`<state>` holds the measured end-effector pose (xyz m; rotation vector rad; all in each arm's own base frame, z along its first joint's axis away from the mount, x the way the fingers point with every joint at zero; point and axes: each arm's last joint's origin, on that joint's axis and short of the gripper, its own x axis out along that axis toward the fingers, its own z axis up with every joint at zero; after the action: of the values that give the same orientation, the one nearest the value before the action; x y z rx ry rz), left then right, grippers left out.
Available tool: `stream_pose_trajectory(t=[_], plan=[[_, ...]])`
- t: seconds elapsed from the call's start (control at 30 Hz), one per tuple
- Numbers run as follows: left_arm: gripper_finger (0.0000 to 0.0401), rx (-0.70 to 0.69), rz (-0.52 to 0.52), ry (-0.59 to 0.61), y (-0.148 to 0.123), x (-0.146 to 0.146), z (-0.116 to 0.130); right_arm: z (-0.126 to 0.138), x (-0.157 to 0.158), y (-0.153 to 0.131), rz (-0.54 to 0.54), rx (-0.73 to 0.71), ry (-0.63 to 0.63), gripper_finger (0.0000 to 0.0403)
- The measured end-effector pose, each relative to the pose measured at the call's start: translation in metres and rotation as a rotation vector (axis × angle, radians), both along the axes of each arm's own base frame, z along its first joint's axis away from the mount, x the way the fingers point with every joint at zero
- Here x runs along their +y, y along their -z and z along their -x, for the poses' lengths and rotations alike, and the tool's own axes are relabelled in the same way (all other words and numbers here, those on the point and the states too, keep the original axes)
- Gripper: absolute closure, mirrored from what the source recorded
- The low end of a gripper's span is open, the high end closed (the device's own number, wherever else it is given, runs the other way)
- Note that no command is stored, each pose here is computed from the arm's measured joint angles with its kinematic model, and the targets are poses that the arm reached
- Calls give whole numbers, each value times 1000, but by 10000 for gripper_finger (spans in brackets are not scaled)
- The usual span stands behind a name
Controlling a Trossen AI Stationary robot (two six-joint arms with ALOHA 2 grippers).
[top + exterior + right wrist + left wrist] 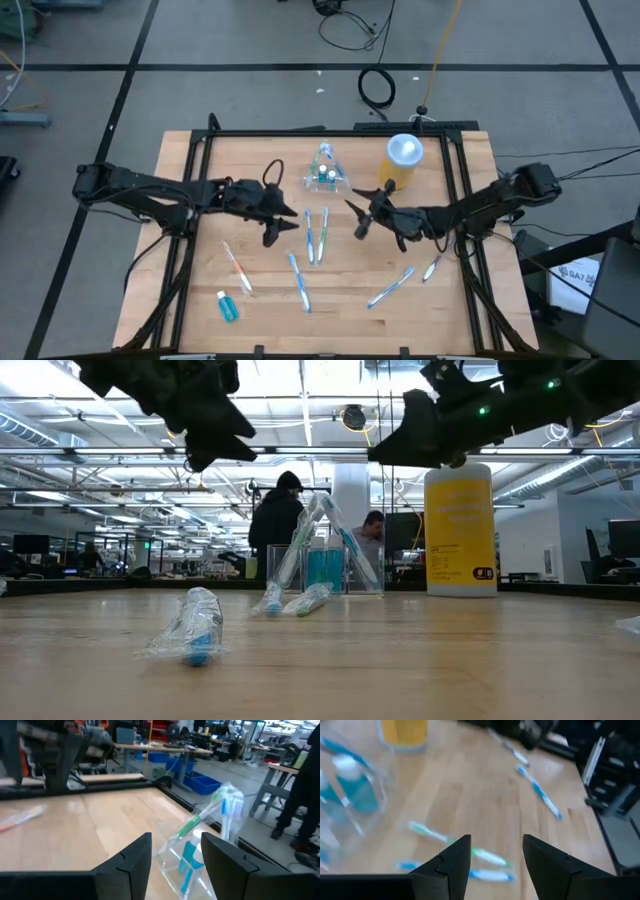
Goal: Pick & Place toothbrushing station
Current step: Put the orange toothbrush into the left compartment of the transparent organizer
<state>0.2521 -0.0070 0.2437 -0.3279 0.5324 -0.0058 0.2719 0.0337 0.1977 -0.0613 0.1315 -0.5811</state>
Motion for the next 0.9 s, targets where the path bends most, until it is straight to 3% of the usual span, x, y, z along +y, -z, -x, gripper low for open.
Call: stream_pose_trajectory(t=[0.13,0.4,0.67,0.8,0.9], plan=[[215,106,53,-71,8,-10,6,5,0,-1,-43,-28,-39,237],[215,401,215,-297,29,-35,29,6,5,7,-127,2,-245,240],[215,695,459,-663,43,-65,65,5,2,8,-50,51,-264,242],[215,733,595,-854,45,-81,78,4,-5,8,-54,48,-236,243],[215,740,652,-920,45,-91,85,4,-11,8,-86,32,-210,243]])
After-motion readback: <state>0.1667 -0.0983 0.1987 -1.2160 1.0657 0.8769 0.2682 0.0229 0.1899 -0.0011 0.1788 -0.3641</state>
